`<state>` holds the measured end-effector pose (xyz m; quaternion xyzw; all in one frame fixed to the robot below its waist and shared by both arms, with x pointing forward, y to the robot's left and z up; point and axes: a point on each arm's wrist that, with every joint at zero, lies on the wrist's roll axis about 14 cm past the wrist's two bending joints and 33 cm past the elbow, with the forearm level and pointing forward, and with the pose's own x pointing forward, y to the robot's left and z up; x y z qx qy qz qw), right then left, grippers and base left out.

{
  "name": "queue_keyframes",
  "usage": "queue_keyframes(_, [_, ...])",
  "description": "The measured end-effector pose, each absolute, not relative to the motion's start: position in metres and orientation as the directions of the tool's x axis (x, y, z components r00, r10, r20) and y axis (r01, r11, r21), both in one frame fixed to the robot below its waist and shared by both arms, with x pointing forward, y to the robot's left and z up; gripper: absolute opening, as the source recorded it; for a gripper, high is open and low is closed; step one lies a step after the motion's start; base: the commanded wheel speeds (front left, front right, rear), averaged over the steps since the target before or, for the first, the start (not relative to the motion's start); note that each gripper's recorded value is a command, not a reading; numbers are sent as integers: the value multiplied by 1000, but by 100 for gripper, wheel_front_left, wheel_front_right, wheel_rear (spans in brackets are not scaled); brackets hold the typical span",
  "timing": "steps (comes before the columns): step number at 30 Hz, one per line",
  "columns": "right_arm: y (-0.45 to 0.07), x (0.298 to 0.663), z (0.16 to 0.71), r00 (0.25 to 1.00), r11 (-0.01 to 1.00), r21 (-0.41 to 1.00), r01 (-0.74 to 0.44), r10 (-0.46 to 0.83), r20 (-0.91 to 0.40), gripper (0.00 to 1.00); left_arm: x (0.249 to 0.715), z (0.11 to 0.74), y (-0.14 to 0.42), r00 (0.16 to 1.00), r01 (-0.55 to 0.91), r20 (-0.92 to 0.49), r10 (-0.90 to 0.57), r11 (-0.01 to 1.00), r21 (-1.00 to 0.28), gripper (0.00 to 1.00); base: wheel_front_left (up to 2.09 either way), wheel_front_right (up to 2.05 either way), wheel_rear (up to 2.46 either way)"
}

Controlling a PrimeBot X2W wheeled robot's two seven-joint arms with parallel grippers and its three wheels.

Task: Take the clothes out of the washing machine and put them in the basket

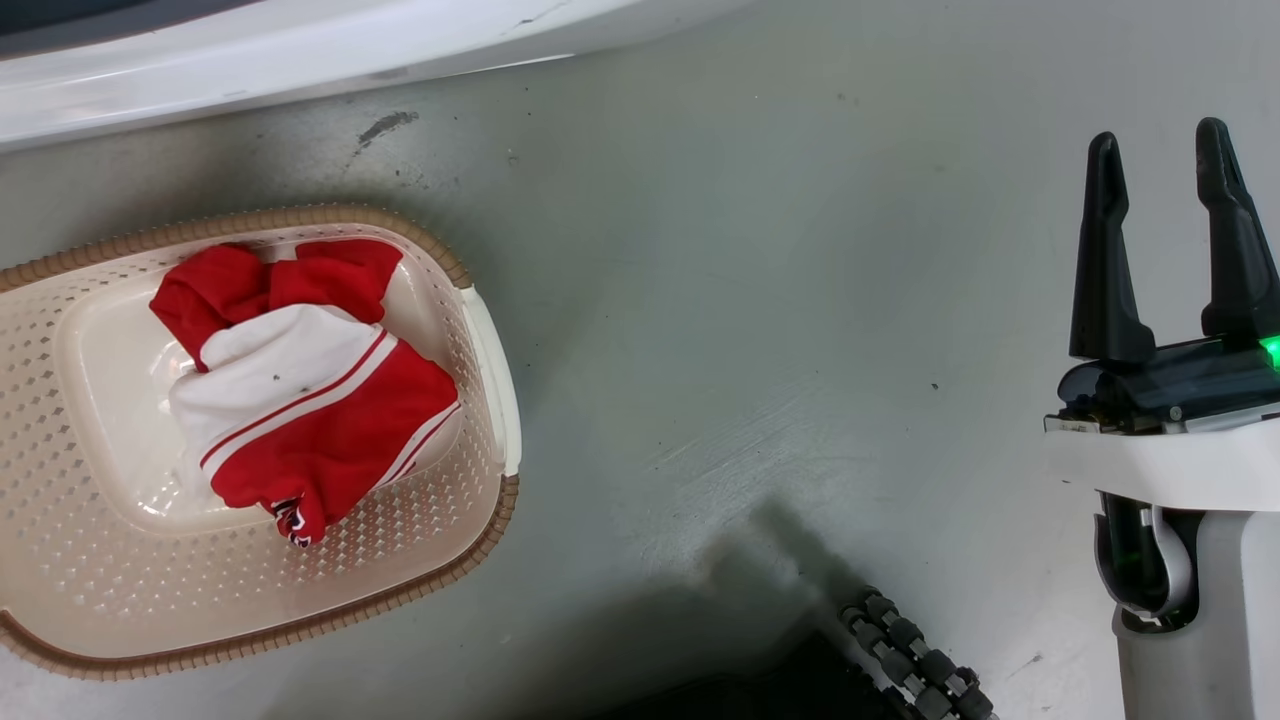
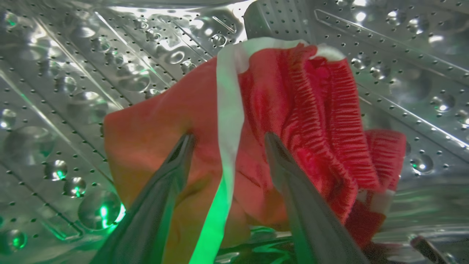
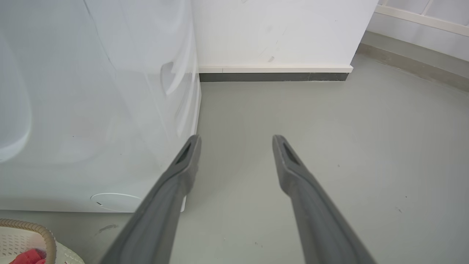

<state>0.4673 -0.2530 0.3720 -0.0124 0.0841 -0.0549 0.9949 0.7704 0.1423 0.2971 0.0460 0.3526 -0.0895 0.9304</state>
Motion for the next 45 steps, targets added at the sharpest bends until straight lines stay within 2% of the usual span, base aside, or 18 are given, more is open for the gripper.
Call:
queue_keyframes(4, [-253, 467, 373, 980, 994, -30, 108, -112, -165, 100, 771, 295, 143, 730, 200, -671, -130, 979, 28, 100, 0, 0, 0])
queue_keyframes(5, [-253, 467, 373, 980, 994, -30, 108, -112, -165, 100, 770, 295, 143, 729, 199, -672, -129, 979, 28, 81, 0, 0, 0])
queue_keyframes(6, [-253, 467, 373, 980, 994, -29, 109, -112, -164, 100, 771, 295, 143, 730, 201, -671, -129, 979, 31, 23, 0, 0, 0])
queue_keyframes(7, [-253, 467, 373, 980, 994, -29, 109, -112, -164, 100, 771, 295, 143, 733, 200, -668, -129, 979, 30, 0, 0, 0, 0])
queue_keyframes(11, [-253, 467, 375, 981, 994, -29, 109, -112, -160, 100, 771, 296, 144, 738, 202, -663, -127, 979, 36, 0, 0, 0, 0])
queue_keyframes(25, [-249, 467, 389, 986, 995, -23, 99, -101, -131, 100, 781, 342, 147, 836, 191, -531, -139, 981, 43, 0, 0, 0, 0])
queue_keyframes(32, [-248, 467, 394, 988, 995, -19, 96, -98, -120, 100, 782, 359, 127, 850, 235, -495, -181, 971, 49, 0, 0, 0, 0])
queue_keyframes(33, [-247, 467, 394, 988, 995, -19, 96, -97, -121, 100, 782, 361, 123, 850, 246, -491, -191, 968, 49, 75, 0, 0, 0])
queue_keyframes(34, [-247, 466, 394, 988, 995, -19, 96, -97, -122, 100, 782, 361, 119, 849, 254, -490, -198, 966, 49, 100, 0, 0, 0])
queue_keyframes(41, [-249, 464, 392, 986, 995, -19, 102, -104, -130, 100, 783, 364, 92, 841, 294, -472, -265, 956, -13, 100, 0, 0, 0])
queue_keyframes(45, [-251, 462, 390, 984, 994, -23, 107, -110, -139, 100, 778, 351, 83, 805, 313, -523, -281, 949, -29, 100, 0, 0, 0])
